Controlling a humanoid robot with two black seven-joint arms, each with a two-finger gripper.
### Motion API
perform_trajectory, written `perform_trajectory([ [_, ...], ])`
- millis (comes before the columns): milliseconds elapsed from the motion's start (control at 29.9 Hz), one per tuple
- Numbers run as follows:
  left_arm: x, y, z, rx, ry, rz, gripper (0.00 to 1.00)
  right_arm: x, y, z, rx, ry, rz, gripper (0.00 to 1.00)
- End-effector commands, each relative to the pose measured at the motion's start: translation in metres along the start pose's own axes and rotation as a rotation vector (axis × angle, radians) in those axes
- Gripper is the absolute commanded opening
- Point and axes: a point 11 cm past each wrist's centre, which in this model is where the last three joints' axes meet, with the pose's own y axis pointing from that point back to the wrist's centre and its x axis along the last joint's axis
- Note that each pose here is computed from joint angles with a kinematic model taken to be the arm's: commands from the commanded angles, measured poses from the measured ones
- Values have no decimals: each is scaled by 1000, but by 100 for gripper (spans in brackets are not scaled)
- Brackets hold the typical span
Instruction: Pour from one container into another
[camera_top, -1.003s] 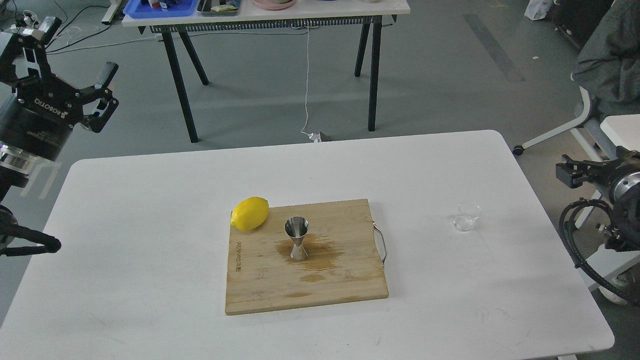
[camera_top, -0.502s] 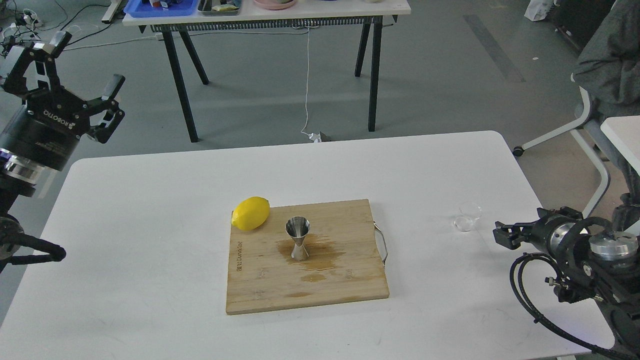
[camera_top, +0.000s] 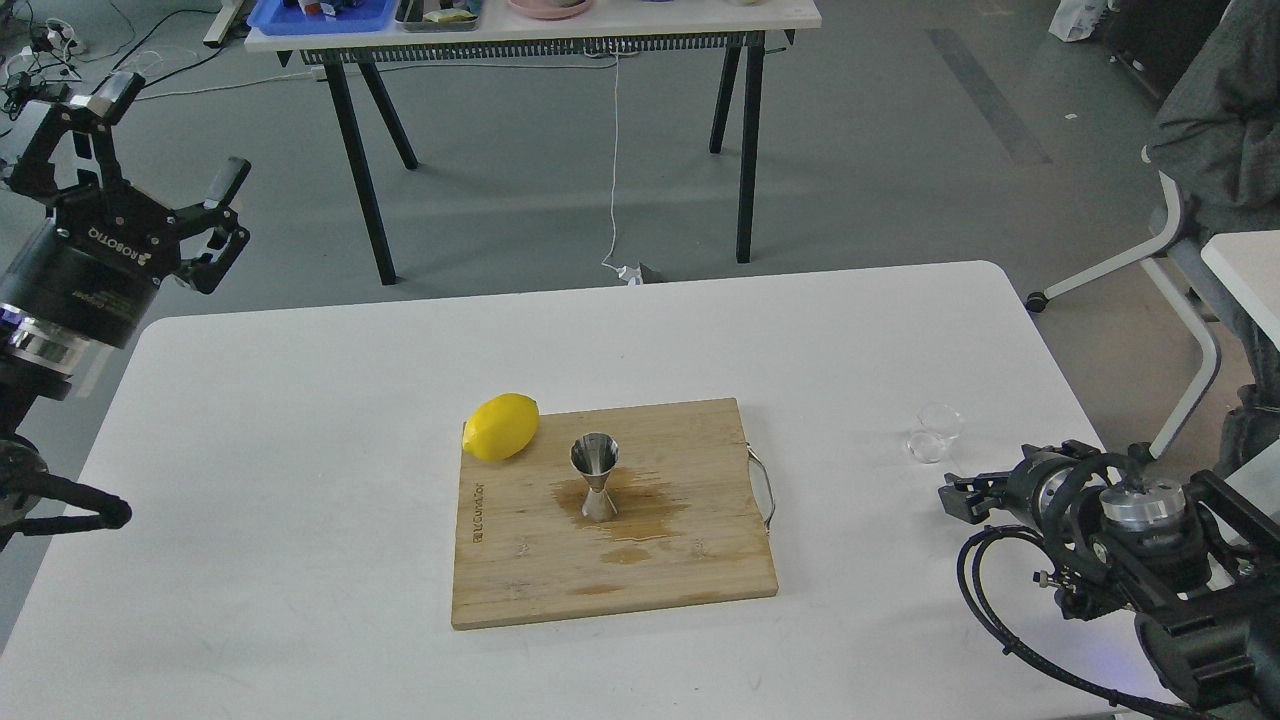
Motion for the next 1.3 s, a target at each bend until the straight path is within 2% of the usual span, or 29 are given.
perform_trajectory([
  [0, 0, 0, -1, 0, 2, 0, 94, -9, -8, 7, -9, 8, 3, 97],
  [268, 0, 1, -2, 3, 3, 2, 94, -10, -28, 24, -23, 31, 22, 97],
  [769, 0, 4, -5, 10, 8, 6, 94, -32, -31, 31, -23, 56, -21, 95],
  [1271, 4, 6, -6, 13, 6, 17, 94, -35, -31, 31, -13, 86, -23, 75],
])
